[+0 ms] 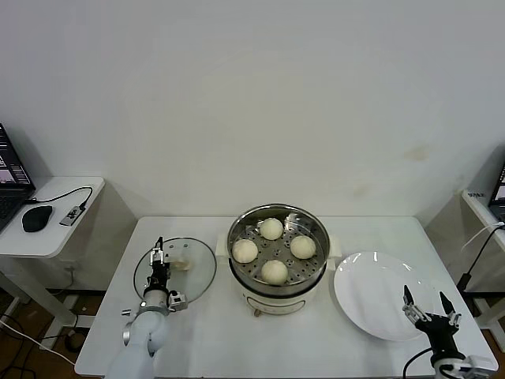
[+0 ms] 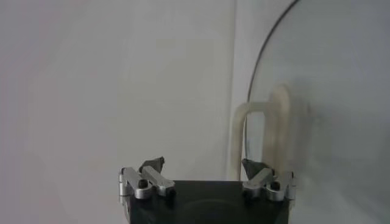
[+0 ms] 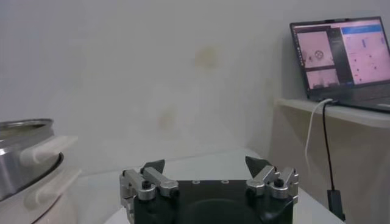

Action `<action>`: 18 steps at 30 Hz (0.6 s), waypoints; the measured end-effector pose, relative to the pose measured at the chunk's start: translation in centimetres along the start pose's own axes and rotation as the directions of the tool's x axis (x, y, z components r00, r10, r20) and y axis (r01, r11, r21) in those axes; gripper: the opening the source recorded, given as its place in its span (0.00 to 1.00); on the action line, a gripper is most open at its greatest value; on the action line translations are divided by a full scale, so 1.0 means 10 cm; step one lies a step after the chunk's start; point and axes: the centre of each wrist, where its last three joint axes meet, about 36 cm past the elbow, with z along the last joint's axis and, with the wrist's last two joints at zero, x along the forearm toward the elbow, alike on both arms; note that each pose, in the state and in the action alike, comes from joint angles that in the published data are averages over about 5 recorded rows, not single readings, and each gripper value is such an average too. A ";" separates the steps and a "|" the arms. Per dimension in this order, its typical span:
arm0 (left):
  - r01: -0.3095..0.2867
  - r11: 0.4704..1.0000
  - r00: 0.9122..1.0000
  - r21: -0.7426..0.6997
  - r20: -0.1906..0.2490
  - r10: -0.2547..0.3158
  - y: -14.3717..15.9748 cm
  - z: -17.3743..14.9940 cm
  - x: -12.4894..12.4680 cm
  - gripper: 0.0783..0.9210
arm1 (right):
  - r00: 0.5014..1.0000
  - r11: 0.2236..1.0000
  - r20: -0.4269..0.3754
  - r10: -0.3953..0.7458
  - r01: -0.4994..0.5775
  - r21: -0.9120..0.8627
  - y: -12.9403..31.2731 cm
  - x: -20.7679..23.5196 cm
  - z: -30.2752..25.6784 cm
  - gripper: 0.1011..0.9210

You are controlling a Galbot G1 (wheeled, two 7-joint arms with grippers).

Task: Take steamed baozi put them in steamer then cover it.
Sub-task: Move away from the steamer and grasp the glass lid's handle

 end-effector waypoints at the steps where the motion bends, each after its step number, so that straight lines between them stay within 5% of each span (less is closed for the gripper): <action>1: 0.000 1.000 1.000 0.001 -0.001 0.000 -0.01 0.00 0.00 0.88 | 1.000 1.000 0.000 0.000 0.000 0.000 0.00 0.00 0.00 0.88; 6: -0.011 1.000 1.000 -0.001 -0.002 0.011 -0.06 0.02 0.00 0.80 | 1.000 1.000 -0.002 0.000 0.000 0.002 0.00 0.01 0.01 0.88; 18: -0.046 0.999 0.999 0.000 0.001 0.046 -0.18 0.04 0.01 0.38 | 1.000 1.000 -0.009 -0.005 0.005 0.017 -0.01 0.06 0.02 0.88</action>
